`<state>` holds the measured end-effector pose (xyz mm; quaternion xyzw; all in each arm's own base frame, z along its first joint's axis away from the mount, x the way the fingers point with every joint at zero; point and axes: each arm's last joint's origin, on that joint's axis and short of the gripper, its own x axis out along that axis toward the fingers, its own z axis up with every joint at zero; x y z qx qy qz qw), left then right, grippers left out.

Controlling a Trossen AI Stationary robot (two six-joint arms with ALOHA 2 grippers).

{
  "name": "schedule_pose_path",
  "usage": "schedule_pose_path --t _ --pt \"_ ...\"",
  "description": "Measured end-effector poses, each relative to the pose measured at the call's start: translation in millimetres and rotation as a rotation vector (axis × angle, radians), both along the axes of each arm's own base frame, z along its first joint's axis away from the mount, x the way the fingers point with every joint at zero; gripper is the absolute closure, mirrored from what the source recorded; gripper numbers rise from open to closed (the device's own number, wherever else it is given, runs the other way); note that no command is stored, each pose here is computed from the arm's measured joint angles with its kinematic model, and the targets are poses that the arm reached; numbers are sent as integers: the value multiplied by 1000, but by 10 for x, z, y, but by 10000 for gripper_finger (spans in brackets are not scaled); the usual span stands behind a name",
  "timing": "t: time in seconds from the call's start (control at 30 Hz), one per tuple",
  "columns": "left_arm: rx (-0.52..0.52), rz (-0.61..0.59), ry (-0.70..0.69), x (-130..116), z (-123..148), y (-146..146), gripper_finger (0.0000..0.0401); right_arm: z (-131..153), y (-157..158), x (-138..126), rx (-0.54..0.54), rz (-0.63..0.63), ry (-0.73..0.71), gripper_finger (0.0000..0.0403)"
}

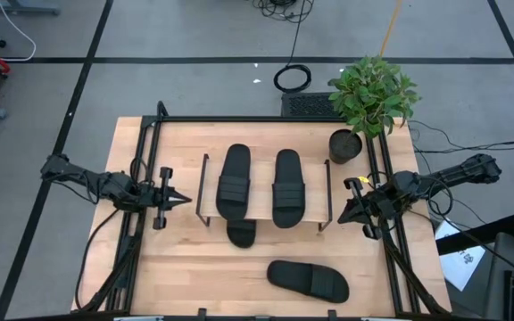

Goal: Pick and place slides into the shelf
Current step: Adjust the black slipper

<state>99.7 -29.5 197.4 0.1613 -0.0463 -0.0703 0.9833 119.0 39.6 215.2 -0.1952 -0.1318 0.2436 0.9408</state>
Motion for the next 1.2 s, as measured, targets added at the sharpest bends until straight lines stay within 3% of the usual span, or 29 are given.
schedule_pose_path --t 0.27,0.43,0.6,0.77,0.97,1.2 --pt "-7 0 -2 0 3 0 389 100 11 28 22 -58 -45 377" --pt "-13 0 -1 0 3 0 397 307 92 65 43 -76 -41 310" --pt "-27 -1 3 0 2 0 395 537 220 127 6 -152 49 233" --pt "-38 -2 7 0 -1 0 385 793 426 170 -42 -194 163 183" --pt "-27 -1 37 2 -32 0 392 1040 839 204 -99 -258 206 168" --pt "-42 -1 53 2 -45 0 395 924 1449 159 -272 -555 225 167"
